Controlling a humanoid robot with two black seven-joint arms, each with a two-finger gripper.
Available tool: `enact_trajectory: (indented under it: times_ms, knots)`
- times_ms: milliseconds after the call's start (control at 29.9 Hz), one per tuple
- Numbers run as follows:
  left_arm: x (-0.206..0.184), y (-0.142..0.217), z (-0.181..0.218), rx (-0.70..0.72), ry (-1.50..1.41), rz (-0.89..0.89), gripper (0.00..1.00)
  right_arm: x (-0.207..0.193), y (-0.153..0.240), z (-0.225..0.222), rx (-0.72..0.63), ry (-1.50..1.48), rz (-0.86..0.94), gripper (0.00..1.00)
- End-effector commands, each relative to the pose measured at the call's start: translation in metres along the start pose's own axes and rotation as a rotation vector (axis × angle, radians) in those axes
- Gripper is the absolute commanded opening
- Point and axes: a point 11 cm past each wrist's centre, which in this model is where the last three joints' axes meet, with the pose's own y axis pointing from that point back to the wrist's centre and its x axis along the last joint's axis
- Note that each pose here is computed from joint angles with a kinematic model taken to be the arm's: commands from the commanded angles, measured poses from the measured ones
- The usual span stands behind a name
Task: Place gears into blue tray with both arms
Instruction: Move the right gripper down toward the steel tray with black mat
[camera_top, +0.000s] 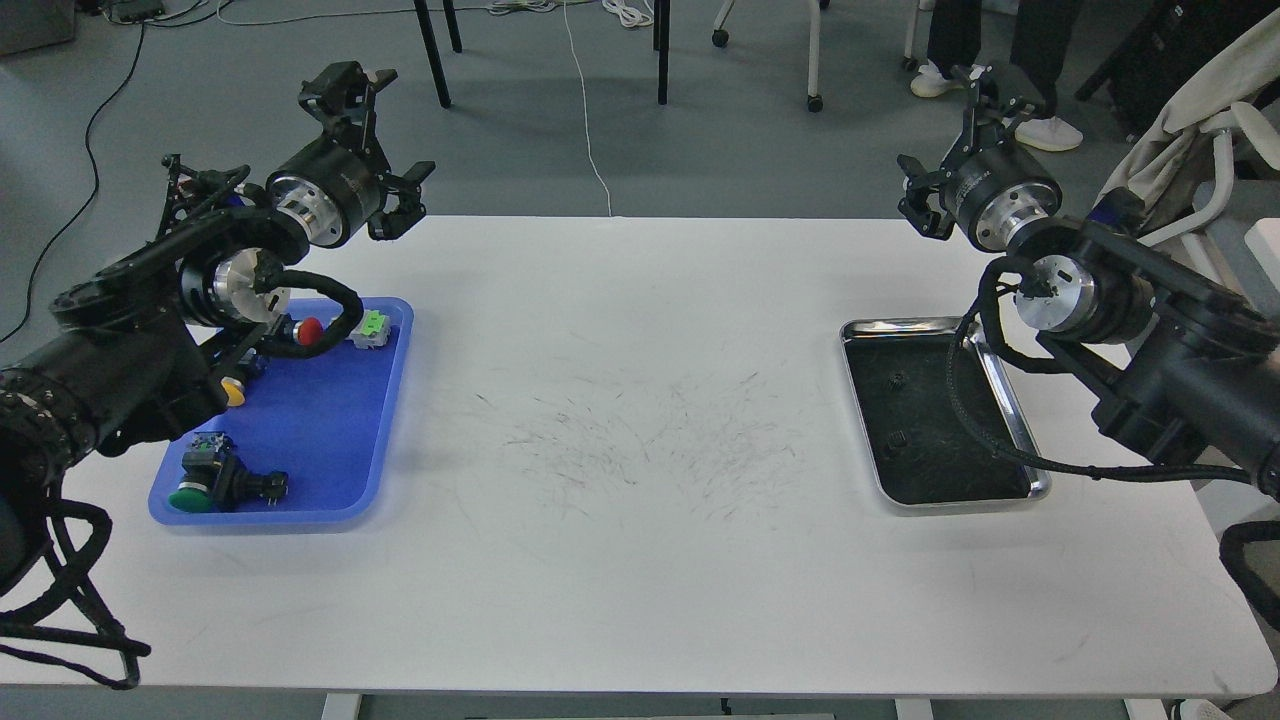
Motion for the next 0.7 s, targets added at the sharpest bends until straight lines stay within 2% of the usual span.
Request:
enact_trajectory:
  times_ms: [0,234,669]
  knots:
    - [0.004,0.002,0.001,-0.004,-0.002,0.006,0.99,0.0,0.0,0.001,-0.001,0.001,0.0,0.99]
    - [0.012,0.004,0.005,-0.042,0.004,0.026,0.99,0.0,0.0,0.001,-0.004,0.002,0.0,0.99]
    - [0.015,0.008,-0.008,-0.011,0.027,-0.024,0.99,0.001,0.0,0.002,-0.008,0.006,0.001,0.99]
